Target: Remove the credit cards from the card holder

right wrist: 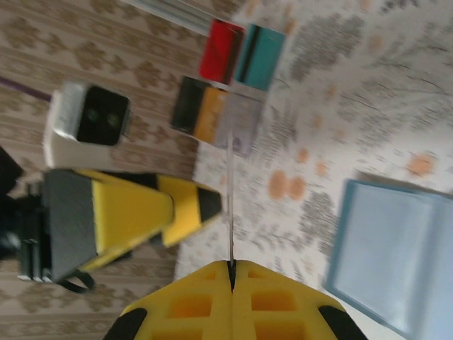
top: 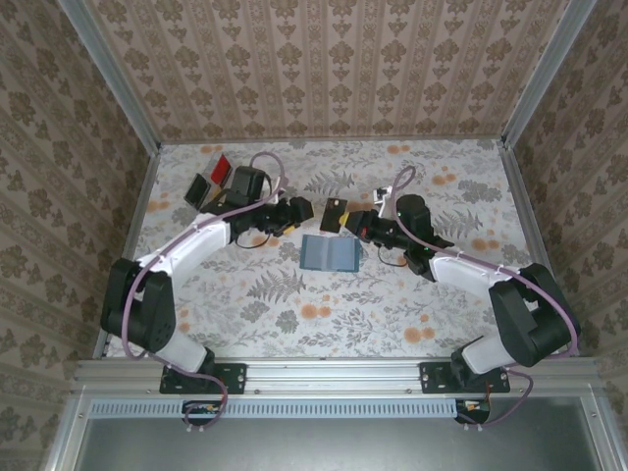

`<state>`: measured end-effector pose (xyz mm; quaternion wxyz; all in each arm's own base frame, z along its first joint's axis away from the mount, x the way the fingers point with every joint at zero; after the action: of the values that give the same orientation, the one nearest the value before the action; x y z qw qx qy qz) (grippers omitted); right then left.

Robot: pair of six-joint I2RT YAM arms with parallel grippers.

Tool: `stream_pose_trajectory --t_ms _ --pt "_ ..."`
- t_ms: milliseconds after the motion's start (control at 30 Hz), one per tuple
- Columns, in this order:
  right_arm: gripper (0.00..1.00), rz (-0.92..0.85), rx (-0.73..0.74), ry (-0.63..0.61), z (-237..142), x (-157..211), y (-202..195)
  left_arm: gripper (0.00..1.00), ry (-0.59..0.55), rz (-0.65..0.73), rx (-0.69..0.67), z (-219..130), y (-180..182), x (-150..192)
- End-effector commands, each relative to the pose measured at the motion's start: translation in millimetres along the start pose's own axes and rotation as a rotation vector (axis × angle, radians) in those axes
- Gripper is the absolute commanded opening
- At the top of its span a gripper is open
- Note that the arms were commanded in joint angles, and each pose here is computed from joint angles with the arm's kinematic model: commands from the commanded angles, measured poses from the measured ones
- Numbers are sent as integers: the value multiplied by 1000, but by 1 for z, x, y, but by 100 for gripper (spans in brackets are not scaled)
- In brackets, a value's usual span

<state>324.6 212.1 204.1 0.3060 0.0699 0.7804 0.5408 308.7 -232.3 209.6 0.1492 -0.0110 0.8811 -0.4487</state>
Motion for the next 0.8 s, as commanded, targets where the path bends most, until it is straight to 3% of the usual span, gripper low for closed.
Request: stream_pose_trajectory --t_ms 0,167,467,767 --pt "1 56 -156 -59 0 -17 29 68 -50 -7 152 -21 -39 -3" --pt "1 88 -225 -72 -1 -24 42 71 -34 -25 216 -29 -51 1" --pt "1 139 -311 -82 0 -28 52 68 -13 -57 305 -24 -64 -4" --pt "2 181 -344 -73 6 -29 48 37 1 -49 350 -23 -69 -5"
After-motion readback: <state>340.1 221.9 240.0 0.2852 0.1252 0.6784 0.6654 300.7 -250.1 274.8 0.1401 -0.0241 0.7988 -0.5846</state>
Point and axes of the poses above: each hand's point on the last joint's axis, 136 mm out from that joint toward the fingers, its own z axis out along the fingers, its own y axis along the line the jaws close on, x = y × z, the point moved 5 cm from there along -z, back along the fingers, and after that the axes turned 1 degree about -z, right-handed, at the moved point
